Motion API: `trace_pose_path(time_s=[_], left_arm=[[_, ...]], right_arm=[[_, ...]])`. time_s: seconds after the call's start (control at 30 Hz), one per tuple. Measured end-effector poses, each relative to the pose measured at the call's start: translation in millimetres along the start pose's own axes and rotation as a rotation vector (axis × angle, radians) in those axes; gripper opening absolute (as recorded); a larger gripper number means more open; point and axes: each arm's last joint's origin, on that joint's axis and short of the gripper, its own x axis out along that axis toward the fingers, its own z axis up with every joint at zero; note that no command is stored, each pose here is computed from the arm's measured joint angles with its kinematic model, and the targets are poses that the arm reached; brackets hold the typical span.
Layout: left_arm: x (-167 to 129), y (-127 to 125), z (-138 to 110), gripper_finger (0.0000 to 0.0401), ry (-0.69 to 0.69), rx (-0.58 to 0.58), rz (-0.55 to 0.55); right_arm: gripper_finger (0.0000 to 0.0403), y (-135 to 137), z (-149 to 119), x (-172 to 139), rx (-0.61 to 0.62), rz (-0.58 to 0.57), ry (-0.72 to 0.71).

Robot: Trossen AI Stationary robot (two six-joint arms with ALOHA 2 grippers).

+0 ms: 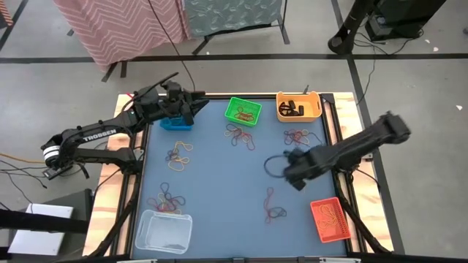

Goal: Sort rubber bands into baskets
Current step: Put the yellow rubber band into the orange bin

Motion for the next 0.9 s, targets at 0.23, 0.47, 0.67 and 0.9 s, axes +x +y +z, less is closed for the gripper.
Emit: trace_pose_path(time_s=[0.23, 0.47, 0.67, 0.9], left_arm=[[0, 0, 0, 0.0253, 0.002, 0.0, 0.001], [0, 0, 0, 0.0253, 0.002, 0.007, 0.001], [0, 0, 0, 0.0253, 0.005, 0.026, 0.002], [0, 0, -1, 0.0253, 0.005, 0.043, 0.002]], right_arm=[[0.0002, -40, -27, -45, 0.09, 0.347, -0.077], [0.0002, -33, -67, -68, -0.06, 0.671, 0.144], [0.0002, -23, -98, -66, -0.137, 0.618, 0.358], [0.0002, -10, -115, -43, -0.131, 0.487, 0.405]])
